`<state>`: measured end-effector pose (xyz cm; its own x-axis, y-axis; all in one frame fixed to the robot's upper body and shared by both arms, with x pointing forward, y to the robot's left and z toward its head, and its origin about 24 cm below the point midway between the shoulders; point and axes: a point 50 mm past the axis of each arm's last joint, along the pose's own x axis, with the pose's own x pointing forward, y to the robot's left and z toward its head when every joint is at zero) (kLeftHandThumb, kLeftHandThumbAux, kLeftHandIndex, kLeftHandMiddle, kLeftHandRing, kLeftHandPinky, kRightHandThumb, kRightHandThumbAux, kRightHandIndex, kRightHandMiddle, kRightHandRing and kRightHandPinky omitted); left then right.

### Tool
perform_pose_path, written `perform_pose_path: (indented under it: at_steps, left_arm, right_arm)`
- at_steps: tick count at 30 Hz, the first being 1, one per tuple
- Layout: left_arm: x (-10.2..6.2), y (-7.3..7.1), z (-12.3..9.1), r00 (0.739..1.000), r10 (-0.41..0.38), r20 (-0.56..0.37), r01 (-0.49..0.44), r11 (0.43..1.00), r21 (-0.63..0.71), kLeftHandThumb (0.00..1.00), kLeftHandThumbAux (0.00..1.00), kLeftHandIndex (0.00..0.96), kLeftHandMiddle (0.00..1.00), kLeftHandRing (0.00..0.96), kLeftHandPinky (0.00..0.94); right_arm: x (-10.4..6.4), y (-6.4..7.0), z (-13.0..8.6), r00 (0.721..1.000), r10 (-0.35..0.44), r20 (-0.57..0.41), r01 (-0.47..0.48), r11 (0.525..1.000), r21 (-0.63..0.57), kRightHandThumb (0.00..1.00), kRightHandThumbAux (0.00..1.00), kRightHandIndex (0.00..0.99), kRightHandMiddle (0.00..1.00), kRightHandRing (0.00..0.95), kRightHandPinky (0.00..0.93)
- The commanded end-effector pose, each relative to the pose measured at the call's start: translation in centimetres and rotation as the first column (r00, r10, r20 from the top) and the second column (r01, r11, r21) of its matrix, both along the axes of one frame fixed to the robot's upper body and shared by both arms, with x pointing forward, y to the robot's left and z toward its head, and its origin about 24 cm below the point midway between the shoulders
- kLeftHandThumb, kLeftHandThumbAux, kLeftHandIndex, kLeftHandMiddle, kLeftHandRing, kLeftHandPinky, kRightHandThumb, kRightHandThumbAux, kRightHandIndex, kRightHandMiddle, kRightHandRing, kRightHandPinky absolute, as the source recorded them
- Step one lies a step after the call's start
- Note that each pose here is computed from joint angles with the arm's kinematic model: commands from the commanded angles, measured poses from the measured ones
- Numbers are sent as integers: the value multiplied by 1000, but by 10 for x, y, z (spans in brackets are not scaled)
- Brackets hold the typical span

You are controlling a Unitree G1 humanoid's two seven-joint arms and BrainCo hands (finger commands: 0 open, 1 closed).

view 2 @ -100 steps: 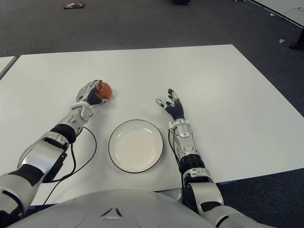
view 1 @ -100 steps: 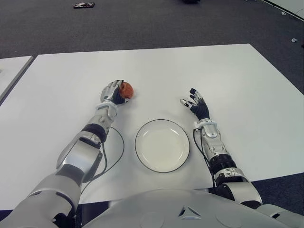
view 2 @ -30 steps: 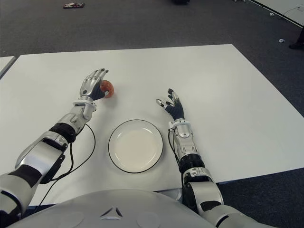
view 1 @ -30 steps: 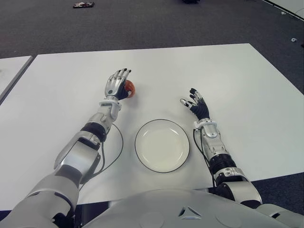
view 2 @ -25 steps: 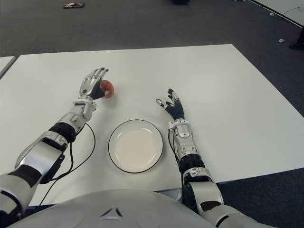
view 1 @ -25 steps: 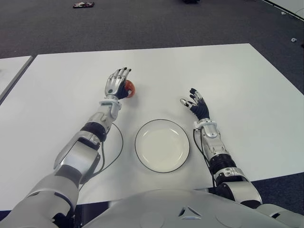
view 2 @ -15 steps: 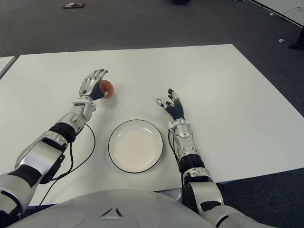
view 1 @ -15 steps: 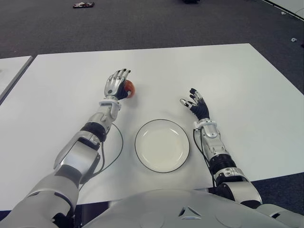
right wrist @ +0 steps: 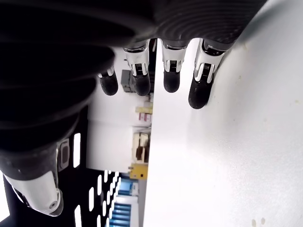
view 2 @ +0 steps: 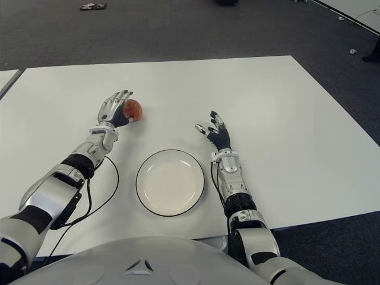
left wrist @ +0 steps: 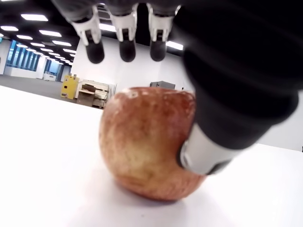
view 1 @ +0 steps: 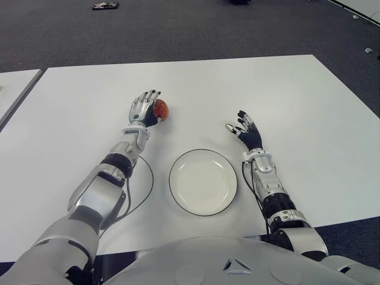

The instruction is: Put the apples into the plate.

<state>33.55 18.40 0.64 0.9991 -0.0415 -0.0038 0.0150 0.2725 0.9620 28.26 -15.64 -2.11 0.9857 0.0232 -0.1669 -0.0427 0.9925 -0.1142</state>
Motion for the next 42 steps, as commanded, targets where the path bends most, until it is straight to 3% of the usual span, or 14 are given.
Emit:
perform_pose_path:
  at_steps: [1,22,42]
  left_arm:
    - [3,-2,-1,999,4,-36,-4,1000,-3,258,140,0,0,0,0]
    - [6,-2,-8,987,29,-159,-29,1000,8,249,155,0,0,0,5]
    - [6,-9,-12,982,14,-190,-11,1000,17,245,159,0,0,0,9]
  right_arm:
    - [-9,-1,-15,996,1,-84,-2,1000,-6,161,666,0,16,15,34]
    - [-11,0,-15,997,6,-78,-6,1000,-3,169,666,0,11,17,51]
    - [-11,3,-15,997,8,-81,-8,1000,-5,157,666,0,7,15,48]
